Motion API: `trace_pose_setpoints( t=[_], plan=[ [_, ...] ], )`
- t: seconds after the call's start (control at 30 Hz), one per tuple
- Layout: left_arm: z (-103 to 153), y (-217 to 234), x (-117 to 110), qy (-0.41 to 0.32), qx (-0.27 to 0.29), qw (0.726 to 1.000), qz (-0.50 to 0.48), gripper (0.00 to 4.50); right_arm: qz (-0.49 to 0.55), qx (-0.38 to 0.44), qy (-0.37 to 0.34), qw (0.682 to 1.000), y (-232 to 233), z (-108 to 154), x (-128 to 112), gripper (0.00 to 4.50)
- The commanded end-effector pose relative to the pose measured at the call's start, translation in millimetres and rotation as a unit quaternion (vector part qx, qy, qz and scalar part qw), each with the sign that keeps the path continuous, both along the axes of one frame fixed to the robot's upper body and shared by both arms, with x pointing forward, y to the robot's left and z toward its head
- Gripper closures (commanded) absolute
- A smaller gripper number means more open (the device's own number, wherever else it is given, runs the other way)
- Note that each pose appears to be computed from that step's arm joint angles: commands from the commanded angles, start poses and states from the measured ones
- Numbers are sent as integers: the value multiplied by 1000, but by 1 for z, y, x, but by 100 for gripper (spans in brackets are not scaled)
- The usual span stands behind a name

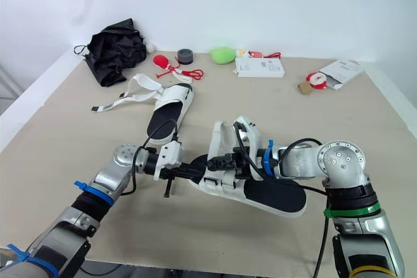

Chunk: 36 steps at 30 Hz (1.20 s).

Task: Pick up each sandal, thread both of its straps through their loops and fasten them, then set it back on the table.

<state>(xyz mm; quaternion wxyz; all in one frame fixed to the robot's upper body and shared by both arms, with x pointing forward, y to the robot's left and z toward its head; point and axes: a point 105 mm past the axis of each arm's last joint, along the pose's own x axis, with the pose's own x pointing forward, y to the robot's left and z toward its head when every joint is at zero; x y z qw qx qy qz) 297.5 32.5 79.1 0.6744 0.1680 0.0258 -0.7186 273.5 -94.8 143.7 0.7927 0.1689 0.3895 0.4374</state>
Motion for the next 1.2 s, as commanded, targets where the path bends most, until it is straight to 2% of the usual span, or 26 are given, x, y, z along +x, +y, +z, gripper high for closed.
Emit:
trace_pose_setpoints(
  t=[0.03,0.3,0.47,0.57,0.63,0.73,0.83,0.9,1.0,1.07,1.2],
  plan=[
    [-67,20,-19,95,108,989,22,450,47,-15,-5,999,9,-4,-22,447],
    [-67,19,-19,97,104,989,26,450,74,18,28,997,15,-1,-37,447],
    [-68,18,-19,98,102,989,29,450,82,-94,18,992,7,-31,-46,447],
    [-69,18,-20,99,102,989,29,450,79,-114,2,990,6,-34,-44,447],
    [-69,18,-20,99,102,989,29,450,67,-59,-1,996,11,-16,-35,447],
    [-68,18,-19,99,103,989,28,450,62,77,-21,995,16,37,-23,447],
    [-68,18,-18,99,102,989,29,450,30,98,-33,994,8,51,-7,447],
    [-68,18,-18,100,102,989,30,450,3,88,-31,996,4,48,3,447],
    [-69,18,-19,102,102,989,29,450,-23,32,-17,999,0,25,9,447],
    [-69,18,-19,102,102,989,29,450,-8,-8,2,1000,0,5,-1,447],
    [-69,19,-19,102,102,989,31,450,27,-16,25,999,6,-5,-19,447]
  ],
)
